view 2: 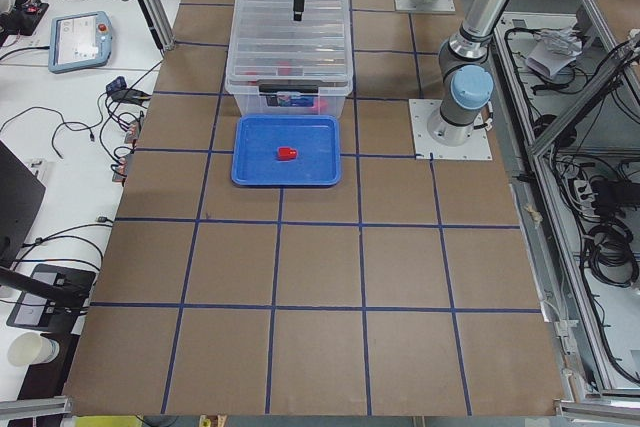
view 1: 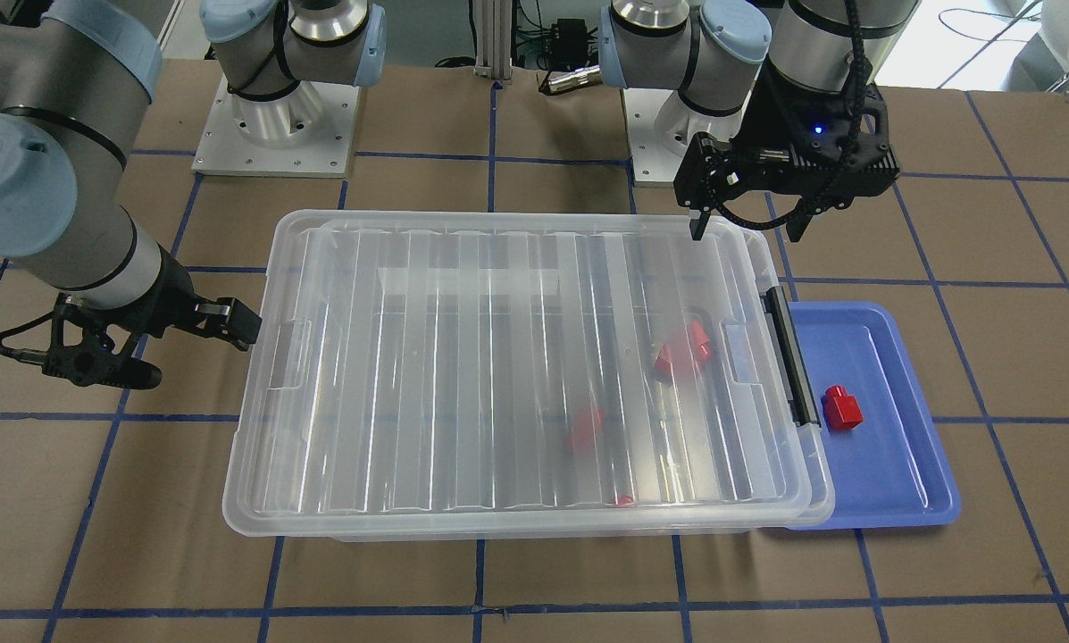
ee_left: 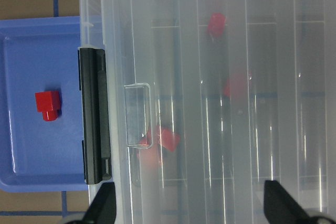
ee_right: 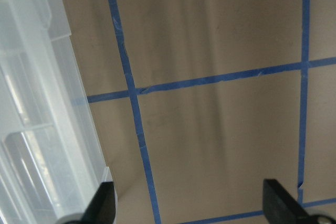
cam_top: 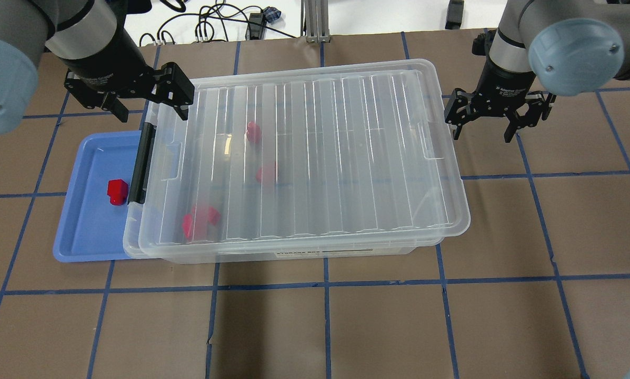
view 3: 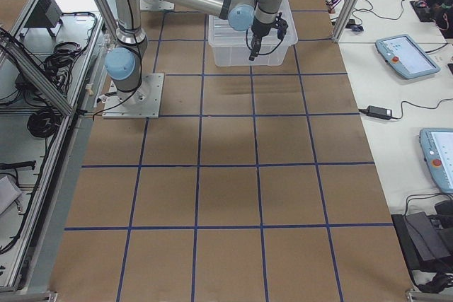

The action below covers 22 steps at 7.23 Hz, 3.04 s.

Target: Place red block in blue tray from box

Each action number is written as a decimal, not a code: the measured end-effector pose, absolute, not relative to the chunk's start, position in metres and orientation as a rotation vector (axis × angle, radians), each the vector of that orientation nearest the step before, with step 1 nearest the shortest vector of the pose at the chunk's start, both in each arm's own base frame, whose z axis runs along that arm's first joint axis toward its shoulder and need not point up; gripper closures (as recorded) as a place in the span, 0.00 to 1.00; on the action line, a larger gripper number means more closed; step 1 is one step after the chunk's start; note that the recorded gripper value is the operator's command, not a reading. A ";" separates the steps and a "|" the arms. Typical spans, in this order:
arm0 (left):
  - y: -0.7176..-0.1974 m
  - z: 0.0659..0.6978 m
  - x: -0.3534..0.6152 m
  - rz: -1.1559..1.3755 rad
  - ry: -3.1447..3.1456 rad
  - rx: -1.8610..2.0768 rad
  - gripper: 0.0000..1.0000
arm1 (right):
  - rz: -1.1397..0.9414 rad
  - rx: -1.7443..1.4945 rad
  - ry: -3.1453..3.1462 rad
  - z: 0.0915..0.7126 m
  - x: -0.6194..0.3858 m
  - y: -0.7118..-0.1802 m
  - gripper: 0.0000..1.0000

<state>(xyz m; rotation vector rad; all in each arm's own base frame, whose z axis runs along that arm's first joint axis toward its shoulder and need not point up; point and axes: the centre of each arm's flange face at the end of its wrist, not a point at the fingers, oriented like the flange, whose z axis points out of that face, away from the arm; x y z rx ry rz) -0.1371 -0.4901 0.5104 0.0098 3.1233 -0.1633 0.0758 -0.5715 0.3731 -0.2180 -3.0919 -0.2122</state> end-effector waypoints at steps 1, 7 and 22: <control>-0.489 0.513 -0.137 -0.170 3.122 0.011 0.00 | -0.132 -0.214 -3.091 0.399 0.074 -0.581 0.00; -0.482 0.518 -0.136 -0.157 3.110 0.013 0.00 | -0.146 -0.188 -3.095 0.504 0.094 -0.524 0.00; -0.492 0.503 -0.134 -0.070 3.130 -0.007 0.00 | -0.161 -0.022 -3.126 0.508 0.121 -0.482 0.00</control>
